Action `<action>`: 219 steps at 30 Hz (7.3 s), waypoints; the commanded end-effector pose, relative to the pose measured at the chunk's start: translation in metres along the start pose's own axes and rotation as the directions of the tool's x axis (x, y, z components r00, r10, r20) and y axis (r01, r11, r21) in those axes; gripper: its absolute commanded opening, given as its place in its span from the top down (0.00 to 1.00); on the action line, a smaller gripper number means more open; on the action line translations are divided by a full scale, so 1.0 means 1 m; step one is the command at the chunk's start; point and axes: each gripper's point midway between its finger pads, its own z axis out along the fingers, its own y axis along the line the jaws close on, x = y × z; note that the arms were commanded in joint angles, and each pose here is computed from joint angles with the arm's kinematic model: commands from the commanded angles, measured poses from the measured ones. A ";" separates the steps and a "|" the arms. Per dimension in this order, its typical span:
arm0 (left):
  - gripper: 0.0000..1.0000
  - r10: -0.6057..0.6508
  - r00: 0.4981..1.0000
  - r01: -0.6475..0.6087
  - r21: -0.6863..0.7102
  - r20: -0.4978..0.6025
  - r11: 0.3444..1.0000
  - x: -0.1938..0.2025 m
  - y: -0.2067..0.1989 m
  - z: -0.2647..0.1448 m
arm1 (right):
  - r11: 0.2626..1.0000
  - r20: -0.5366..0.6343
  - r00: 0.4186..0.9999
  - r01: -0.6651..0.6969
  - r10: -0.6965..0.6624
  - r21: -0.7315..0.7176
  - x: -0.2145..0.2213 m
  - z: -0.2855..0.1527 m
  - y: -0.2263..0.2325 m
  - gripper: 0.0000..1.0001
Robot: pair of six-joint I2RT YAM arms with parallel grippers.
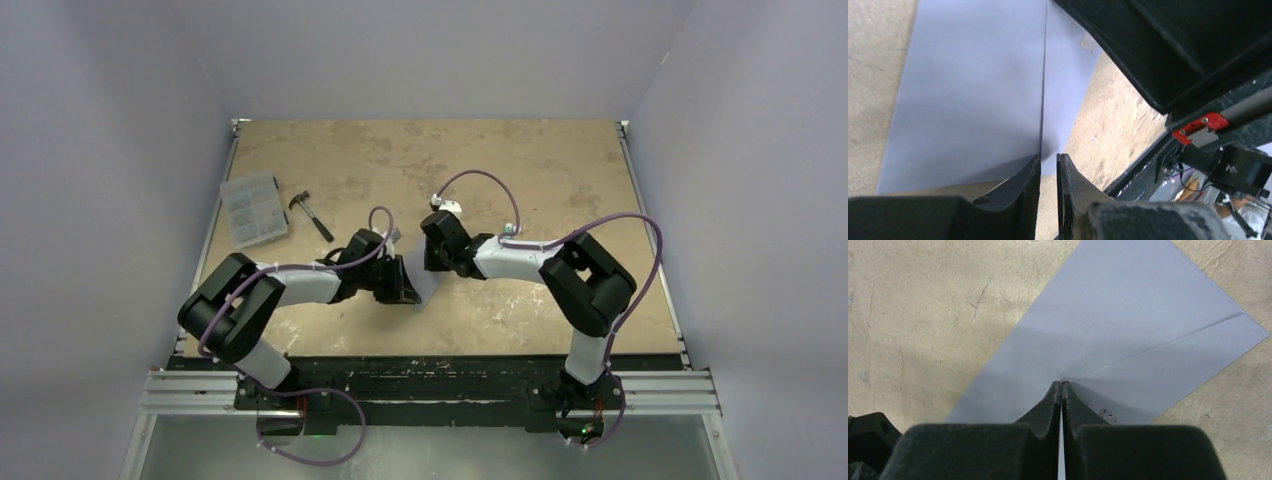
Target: Place the letter into the envelope and seal it
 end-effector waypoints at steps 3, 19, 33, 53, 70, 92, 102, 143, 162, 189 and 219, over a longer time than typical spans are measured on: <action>0.80 -0.063 0.992 0.059 0.043 0.106 0.997 -0.026 -0.009 0.016 | 0.988 -0.213 0.977 0.032 0.001 0.151 0.058 -0.003 -0.041 0.98; 0.97 -0.184 0.981 0.191 -0.466 0.062 0.864 0.006 0.098 0.021 | 0.991 -0.068 0.990 0.128 -0.125 0.043 0.030 -0.025 -0.018 0.87; 1.00 -0.143 0.990 0.120 -0.539 0.000 0.834 0.019 0.119 0.016 | 0.936 -0.196 0.957 0.260 -0.216 0.239 0.061 -0.006 -0.066 0.92; 0.88 -0.037 0.985 0.065 -0.162 0.169 0.985 -0.052 0.008 -0.014 | 0.964 -0.258 0.957 0.184 -0.132 0.193 0.076 0.011 -0.057 0.91; 0.94 -0.029 0.982 0.040 -0.055 0.185 0.998 -0.060 0.000 0.014 | 0.979 -0.286 0.952 0.155 -0.112 0.132 0.084 0.008 -0.047 0.91; 1.00 -0.160 0.987 0.151 -0.334 0.002 0.931 0.031 0.108 0.020 | 0.919 -0.180 0.966 0.237 -0.188 0.316 0.030 0.025 -0.076 0.91; 1.00 -0.192 0.981 0.169 -0.357 -0.031 0.919 0.043 0.120 0.018 | 0.872 -0.225 0.944 0.312 -0.241 0.377 0.027 0.045 -0.098 0.95; 1.00 -0.227 0.973 0.199 -0.347 -0.040 0.916 0.024 0.106 0.025 | 0.947 -0.123 0.947 0.308 -0.297 0.089 -0.028 -0.005 0.011 0.87; 1.00 -0.231 0.970 0.183 -0.388 -0.081 0.903 0.042 0.122 0.021 | 0.907 -0.277 0.917 0.354 -0.288 0.229 0.016 0.027 -0.026 0.90; 1.00 -0.243 0.966 0.191 -0.387 -0.092 0.902 0.046 0.126 0.021 | 0.912 -0.229 0.949 0.281 -0.217 0.300 -0.011 0.060 -0.059 0.94; 0.47 0.110 0.965 -0.123 0.039 0.239 0.992 -0.159 -0.064 -0.045 | 0.929 0.195 0.960 -0.248 0.199 0.273 -0.146 -0.090 -0.128 0.44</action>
